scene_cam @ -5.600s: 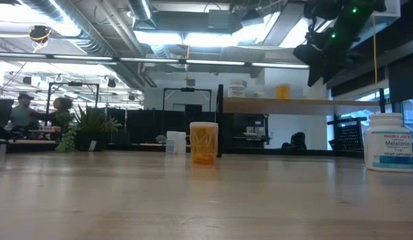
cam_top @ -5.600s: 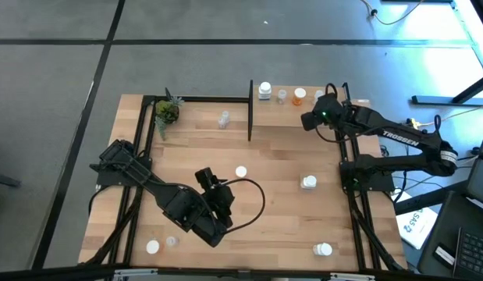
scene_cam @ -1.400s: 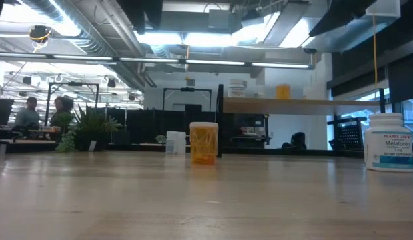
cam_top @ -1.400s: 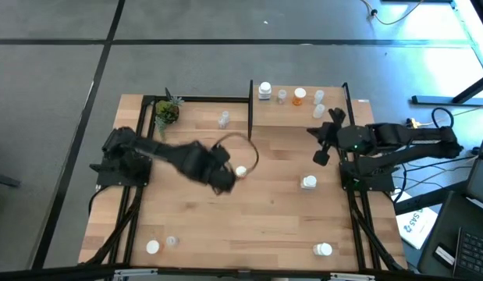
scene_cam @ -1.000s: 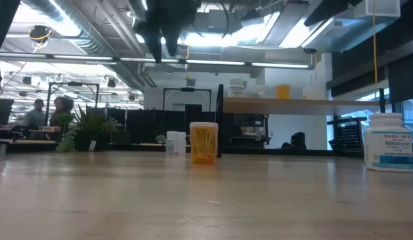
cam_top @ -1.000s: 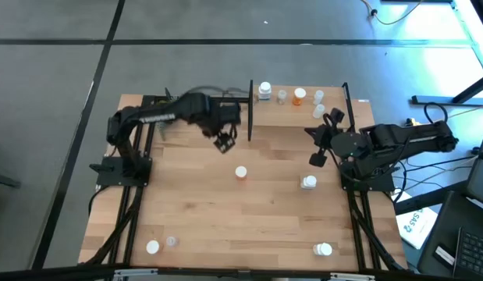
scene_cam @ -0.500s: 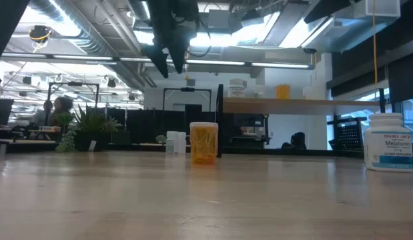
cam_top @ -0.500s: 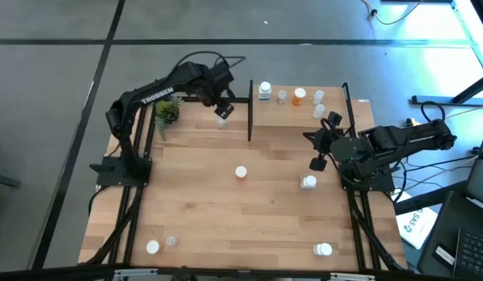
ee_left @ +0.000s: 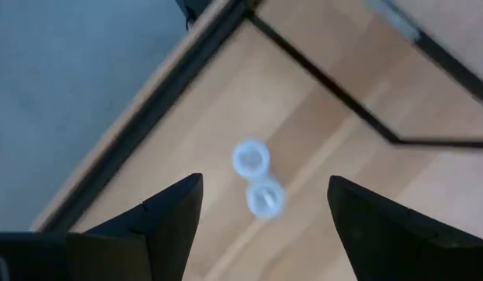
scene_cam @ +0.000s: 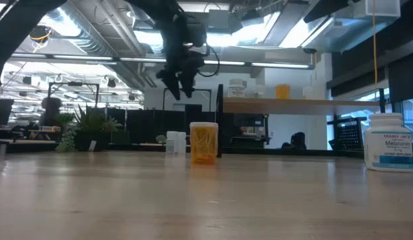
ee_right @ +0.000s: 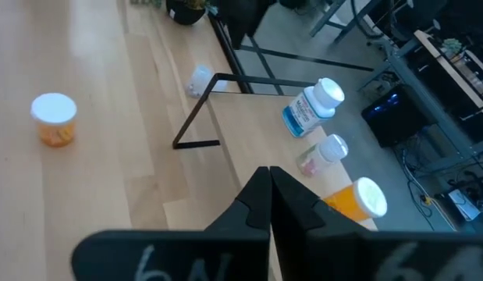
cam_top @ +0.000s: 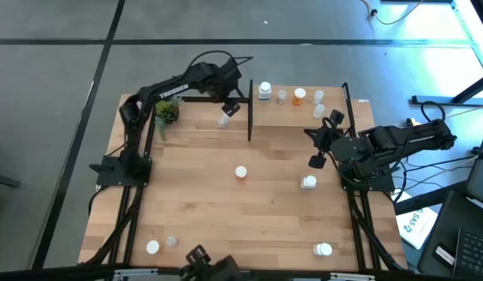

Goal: Pick and place medicine bottles onto shelf by color
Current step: Put the yellow transparent pill bottle on the shelf aligned with the other yellow transparent pill bottle

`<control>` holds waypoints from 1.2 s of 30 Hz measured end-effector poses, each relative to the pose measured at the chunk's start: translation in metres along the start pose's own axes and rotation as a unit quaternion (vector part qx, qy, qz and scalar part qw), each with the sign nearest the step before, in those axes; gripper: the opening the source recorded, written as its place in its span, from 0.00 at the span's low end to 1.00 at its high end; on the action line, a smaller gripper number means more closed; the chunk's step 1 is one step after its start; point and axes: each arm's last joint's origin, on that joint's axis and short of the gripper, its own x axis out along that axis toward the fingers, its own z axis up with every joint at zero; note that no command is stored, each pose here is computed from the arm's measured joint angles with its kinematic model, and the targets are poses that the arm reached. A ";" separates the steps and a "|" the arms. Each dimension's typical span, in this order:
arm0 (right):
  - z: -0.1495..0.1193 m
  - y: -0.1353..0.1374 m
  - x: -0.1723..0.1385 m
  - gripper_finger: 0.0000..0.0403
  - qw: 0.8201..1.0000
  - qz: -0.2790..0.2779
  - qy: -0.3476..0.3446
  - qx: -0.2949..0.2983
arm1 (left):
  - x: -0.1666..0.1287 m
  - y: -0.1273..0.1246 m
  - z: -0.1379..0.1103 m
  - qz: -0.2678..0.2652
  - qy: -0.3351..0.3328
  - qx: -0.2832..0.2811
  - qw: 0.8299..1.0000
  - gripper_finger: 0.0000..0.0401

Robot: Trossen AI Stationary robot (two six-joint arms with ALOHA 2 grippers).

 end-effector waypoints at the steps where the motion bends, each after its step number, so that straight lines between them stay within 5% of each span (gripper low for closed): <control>1: 0.000 0.000 0.000 0.01 1.000 0.000 0.000 0.000 | 0.005 0.000 0.001 0.002 0.003 0.004 1.000 0.67; 24: 0.000 -0.001 0.000 0.01 1.000 -0.025 -0.001 0.000 | 0.089 0.007 0.004 0.023 0.082 0.036 0.996 0.67; 28: 0.000 -0.001 0.000 0.01 1.000 -0.025 -0.001 0.000 | 0.090 0.008 0.005 0.056 0.081 0.048 0.994 0.67; 36: 0.000 -0.001 0.000 0.01 1.000 -0.025 -0.001 0.001 | 0.090 0.007 0.004 0.038 0.086 0.047 0.994 0.67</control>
